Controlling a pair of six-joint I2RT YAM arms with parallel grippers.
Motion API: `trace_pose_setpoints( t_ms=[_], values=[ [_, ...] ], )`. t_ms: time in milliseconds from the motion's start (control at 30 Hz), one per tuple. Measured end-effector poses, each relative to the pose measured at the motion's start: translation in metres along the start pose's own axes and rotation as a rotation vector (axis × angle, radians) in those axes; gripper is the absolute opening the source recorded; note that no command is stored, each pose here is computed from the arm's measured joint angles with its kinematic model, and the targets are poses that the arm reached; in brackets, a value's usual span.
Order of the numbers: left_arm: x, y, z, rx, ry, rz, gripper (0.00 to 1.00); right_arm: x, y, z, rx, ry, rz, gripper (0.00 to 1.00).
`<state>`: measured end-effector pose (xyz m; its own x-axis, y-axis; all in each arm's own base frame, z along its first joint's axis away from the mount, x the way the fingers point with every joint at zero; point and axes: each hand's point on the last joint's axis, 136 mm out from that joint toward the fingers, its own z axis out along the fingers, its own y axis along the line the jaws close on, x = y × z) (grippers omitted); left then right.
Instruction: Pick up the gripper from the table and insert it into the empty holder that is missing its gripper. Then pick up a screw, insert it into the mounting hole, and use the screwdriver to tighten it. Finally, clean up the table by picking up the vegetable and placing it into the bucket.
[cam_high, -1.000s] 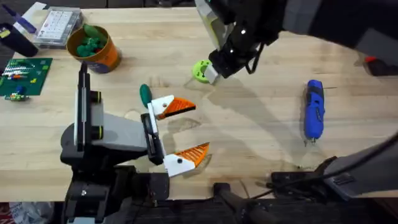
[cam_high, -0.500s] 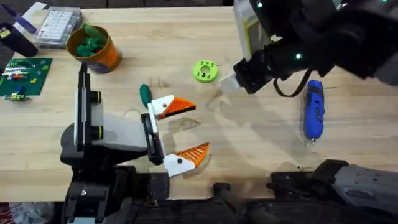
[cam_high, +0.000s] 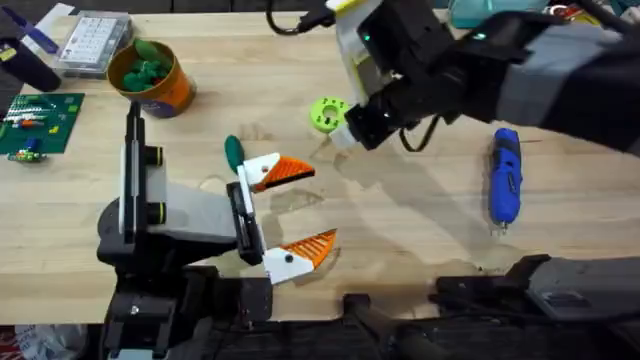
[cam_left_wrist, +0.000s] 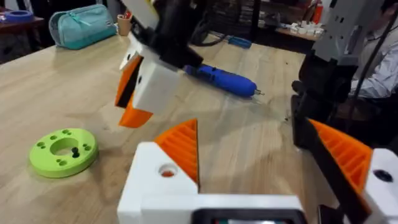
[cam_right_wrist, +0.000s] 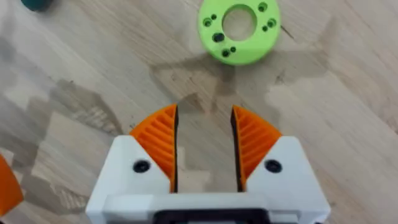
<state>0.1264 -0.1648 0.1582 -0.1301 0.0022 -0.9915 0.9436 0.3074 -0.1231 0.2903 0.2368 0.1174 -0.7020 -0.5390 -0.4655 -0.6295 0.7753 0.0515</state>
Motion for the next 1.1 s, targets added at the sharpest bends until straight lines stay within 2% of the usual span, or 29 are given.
trace_pose_setpoints(
  t_ms=[367, 733, 1100],
  values=[
    [0.0, 0.0, 0.0, 0.0, 0.0, 0.0, 0.992, -0.034, -0.001, 0.038, -0.008, -0.025, -0.039, 0.448],
    [0.0, 0.0, 0.0, 0.0, 0.0, 0.0, 0.992, -0.039, -0.002, 0.066, -0.007, -0.037, -0.059, 0.448],
    [0.0, 0.0, 0.0, 0.0, 0.0, 0.0, 0.992, -0.039, -0.003, 0.078, -0.007, -0.032, -0.078, 0.448]
  ],
)
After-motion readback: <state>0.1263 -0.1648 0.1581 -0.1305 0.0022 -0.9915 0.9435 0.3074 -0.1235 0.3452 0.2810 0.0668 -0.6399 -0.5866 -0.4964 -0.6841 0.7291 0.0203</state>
